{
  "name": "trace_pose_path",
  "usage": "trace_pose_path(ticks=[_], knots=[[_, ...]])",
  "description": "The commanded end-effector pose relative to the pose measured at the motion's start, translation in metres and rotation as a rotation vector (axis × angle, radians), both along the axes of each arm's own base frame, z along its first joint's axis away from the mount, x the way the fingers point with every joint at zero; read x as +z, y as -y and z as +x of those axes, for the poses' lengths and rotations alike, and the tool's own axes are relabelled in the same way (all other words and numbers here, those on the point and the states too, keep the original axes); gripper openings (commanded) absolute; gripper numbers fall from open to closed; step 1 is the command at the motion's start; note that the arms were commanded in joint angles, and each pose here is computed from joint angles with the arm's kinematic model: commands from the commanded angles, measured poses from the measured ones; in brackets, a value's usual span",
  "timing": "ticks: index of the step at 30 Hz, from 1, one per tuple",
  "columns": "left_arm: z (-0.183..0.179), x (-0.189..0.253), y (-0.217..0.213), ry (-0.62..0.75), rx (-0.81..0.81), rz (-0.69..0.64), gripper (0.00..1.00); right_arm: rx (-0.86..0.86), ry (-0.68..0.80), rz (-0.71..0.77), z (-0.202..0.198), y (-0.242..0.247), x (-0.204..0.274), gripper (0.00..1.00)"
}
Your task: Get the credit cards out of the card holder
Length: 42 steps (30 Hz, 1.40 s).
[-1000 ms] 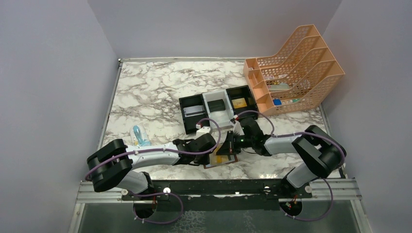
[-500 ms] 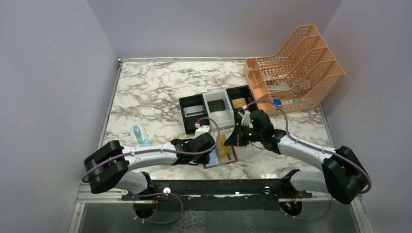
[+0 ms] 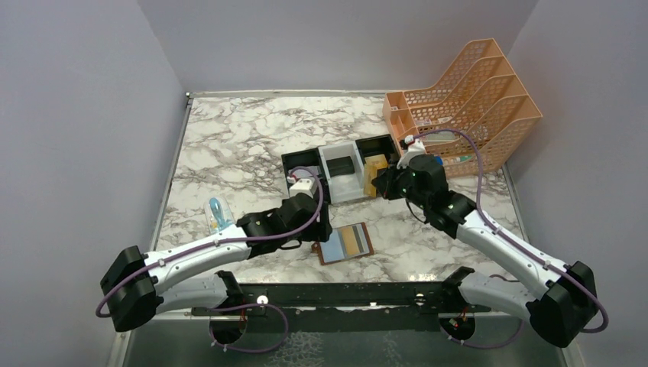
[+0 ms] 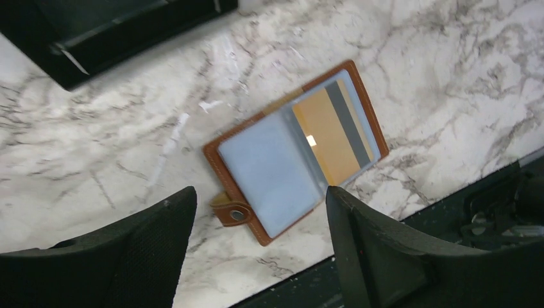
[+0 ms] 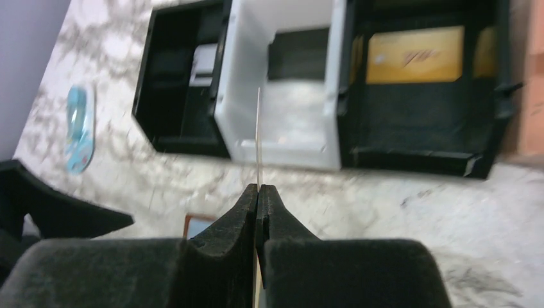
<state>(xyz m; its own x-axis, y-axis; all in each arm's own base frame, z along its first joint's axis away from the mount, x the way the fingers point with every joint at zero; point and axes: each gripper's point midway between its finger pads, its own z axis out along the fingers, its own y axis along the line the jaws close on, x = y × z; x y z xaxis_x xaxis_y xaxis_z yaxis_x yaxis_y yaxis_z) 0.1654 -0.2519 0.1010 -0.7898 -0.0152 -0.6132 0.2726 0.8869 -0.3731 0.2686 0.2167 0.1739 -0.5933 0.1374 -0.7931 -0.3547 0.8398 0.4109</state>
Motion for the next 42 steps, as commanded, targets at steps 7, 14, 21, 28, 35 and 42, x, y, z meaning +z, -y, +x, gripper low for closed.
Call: trace_pose_path(ticks=[7,14,21,28,35,42], knots=[[0.038,0.018,-0.049,0.04,0.092,0.034,0.89,-0.237,0.245,-0.351,0.067,0.052,0.028,0.01],[0.036,0.008,-0.059,0.009,0.112,0.037,0.89,-0.213,0.147,-0.482,0.091,0.041,-0.011,0.01],[0.033,0.009,-0.07,0.015,0.148,0.037,0.9,-0.097,0.069,-0.468,0.1,0.01,-0.037,0.01],[0.031,0.006,-0.078,0.013,0.179,0.043,0.9,0.007,0.003,-0.4,0.084,-0.008,-0.046,0.01],[0.032,0.006,-0.078,0.01,0.182,0.043,0.9,0.059,-0.057,-0.324,0.068,-0.02,-0.05,0.01],[0.032,0.005,-0.077,0.005,0.183,0.044,0.9,0.035,0.006,-0.372,0.076,-0.011,-0.044,0.01]])
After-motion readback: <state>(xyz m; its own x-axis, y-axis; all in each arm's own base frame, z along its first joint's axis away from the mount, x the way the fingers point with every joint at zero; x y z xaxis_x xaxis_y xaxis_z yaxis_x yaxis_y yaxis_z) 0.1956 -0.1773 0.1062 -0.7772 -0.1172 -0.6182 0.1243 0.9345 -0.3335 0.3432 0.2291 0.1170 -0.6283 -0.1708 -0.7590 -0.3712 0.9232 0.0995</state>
